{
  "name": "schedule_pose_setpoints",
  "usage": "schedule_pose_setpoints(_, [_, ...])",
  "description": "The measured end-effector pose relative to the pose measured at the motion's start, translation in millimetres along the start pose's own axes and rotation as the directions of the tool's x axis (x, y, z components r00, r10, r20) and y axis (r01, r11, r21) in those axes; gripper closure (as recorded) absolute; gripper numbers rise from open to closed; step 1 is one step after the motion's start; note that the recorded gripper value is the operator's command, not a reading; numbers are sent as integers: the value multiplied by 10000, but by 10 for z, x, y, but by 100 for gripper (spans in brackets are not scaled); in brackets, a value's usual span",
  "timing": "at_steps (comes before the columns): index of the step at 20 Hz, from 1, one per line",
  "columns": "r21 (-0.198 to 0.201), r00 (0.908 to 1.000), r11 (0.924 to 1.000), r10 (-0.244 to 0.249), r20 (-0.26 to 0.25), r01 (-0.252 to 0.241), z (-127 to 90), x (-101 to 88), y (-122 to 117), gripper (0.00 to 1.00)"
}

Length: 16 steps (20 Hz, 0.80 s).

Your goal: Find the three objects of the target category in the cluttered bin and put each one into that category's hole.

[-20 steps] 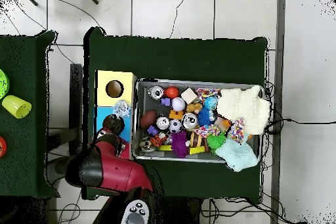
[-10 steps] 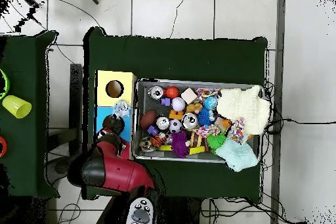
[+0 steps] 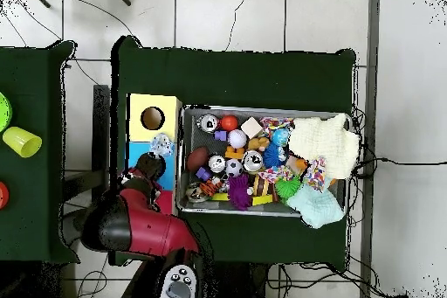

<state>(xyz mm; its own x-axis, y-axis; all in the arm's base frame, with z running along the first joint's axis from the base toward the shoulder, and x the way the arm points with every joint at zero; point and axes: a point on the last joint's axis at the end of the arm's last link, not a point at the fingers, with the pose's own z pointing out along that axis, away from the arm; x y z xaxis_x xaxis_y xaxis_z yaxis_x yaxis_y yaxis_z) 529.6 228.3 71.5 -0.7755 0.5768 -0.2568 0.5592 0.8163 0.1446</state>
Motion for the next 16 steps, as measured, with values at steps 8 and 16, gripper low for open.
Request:
schedule_pose_setpoints(8, [2, 10000, 10000, 85, -11, -85, -16, -29, -27, 0])
schedule_pose_setpoints(16, [153, 9998, 9999, 76, -159, -73, -6, 50, -104, 100])
